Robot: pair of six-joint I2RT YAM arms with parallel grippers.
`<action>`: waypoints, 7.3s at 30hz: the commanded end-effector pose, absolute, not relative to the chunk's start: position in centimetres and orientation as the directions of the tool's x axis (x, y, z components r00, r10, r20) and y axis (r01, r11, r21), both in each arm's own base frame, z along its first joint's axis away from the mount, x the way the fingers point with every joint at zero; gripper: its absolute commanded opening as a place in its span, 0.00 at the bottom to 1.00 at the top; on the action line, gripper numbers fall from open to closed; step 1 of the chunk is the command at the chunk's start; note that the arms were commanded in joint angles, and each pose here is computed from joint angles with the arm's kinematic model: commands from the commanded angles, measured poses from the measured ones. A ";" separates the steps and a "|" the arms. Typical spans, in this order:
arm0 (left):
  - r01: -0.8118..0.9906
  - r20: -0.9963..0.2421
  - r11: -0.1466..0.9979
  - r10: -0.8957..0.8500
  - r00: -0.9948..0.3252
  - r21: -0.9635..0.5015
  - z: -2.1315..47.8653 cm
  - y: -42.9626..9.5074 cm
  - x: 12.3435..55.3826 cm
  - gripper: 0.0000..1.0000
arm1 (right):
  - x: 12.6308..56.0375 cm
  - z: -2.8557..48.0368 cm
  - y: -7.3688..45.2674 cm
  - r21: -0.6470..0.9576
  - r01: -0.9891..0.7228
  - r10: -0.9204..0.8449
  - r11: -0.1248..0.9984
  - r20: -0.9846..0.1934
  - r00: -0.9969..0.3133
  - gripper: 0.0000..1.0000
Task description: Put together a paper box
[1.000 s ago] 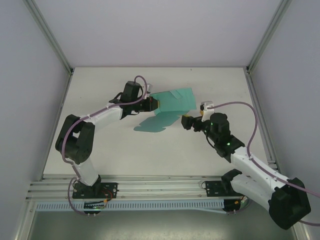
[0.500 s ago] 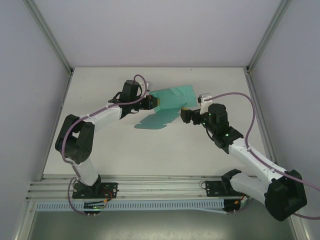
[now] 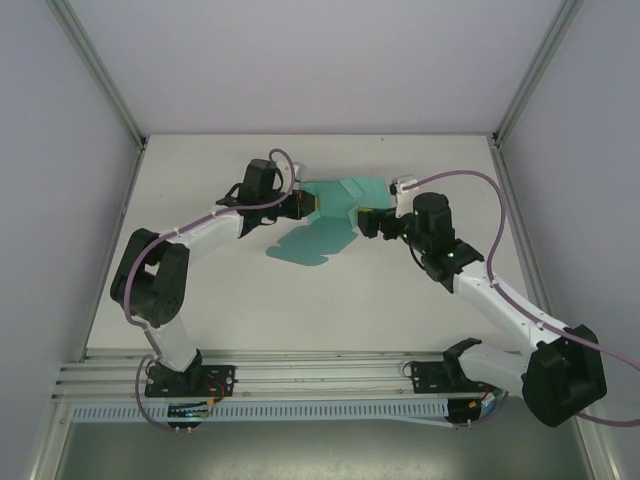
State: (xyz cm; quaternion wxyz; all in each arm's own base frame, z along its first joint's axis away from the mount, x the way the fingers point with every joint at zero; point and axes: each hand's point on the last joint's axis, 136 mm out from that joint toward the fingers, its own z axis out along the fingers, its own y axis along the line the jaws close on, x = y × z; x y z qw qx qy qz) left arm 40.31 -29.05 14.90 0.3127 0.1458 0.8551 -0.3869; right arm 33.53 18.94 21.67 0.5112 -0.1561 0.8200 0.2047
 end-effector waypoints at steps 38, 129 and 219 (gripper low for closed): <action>0.438 -0.660 0.769 0.028 -0.751 -0.466 12.6 -27.2 41.4 0.00 | 27.9 22.4 12.9 0.078 -0.272 -0.034 0.959 -0.923 -0.382 0.99; 0.511 -0.692 0.784 0.150 -0.706 -0.352 12.0 -27.9 39.4 0.00 | 39.5 11.2 25.1 0.239 -0.494 -0.154 0.836 -0.762 -0.629 0.51; 0.328 -0.685 0.878 0.000 -0.729 -0.349 14.7 -28.2 40.1 0.00 | 42.0 17.7 21.9 0.252 -0.367 0.031 0.895 -0.858 -0.513 0.35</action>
